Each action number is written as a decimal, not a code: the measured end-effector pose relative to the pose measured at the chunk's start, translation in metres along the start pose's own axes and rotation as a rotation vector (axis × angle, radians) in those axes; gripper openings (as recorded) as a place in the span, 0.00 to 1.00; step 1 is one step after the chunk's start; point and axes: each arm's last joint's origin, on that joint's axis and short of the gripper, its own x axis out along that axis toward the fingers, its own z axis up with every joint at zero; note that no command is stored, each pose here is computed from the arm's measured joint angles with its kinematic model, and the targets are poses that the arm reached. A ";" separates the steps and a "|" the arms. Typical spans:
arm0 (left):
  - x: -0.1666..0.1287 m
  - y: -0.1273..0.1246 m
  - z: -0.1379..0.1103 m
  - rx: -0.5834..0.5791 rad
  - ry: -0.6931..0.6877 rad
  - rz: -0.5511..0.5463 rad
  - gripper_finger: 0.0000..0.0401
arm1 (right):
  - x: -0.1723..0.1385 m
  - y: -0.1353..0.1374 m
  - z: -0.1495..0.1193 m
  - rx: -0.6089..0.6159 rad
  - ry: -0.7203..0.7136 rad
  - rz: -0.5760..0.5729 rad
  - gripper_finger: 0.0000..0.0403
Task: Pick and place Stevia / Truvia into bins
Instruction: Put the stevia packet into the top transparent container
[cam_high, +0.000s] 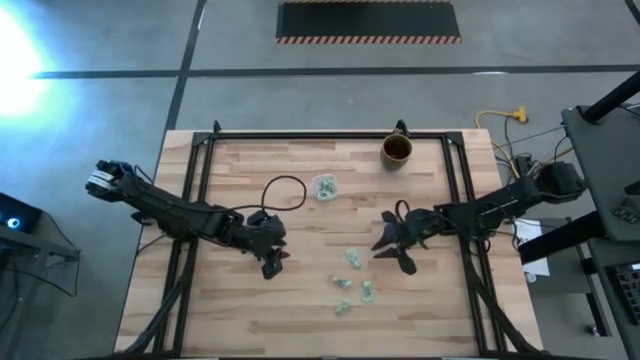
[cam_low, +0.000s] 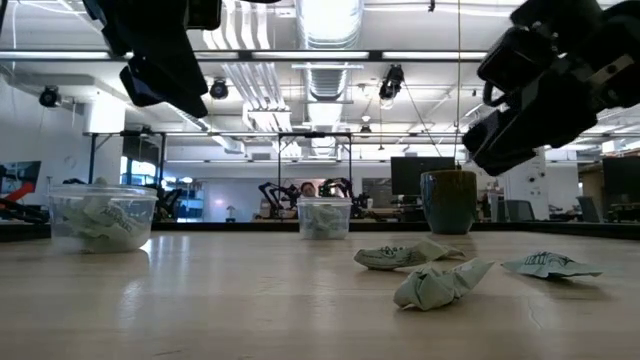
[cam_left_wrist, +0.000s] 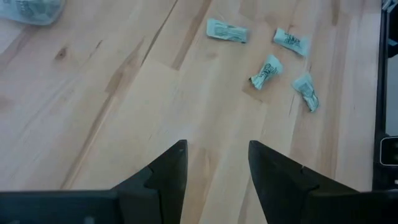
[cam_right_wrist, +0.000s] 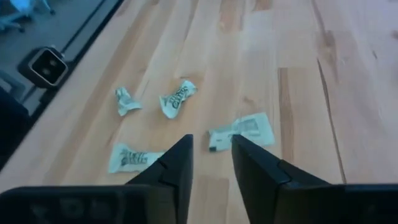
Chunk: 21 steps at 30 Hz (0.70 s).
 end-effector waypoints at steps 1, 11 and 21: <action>0.000 0.000 0.000 0.000 0.000 0.000 0.38 | 0.004 0.000 0.002 -0.012 0.009 -0.002 0.27; 0.000 -0.001 -0.001 0.004 0.000 -0.002 0.38 | 0.054 -0.009 0.012 0.020 0.135 -0.108 0.42; -0.003 -0.003 -0.009 0.035 0.045 0.003 0.38 | 0.092 -0.016 0.012 0.123 0.200 -0.147 0.41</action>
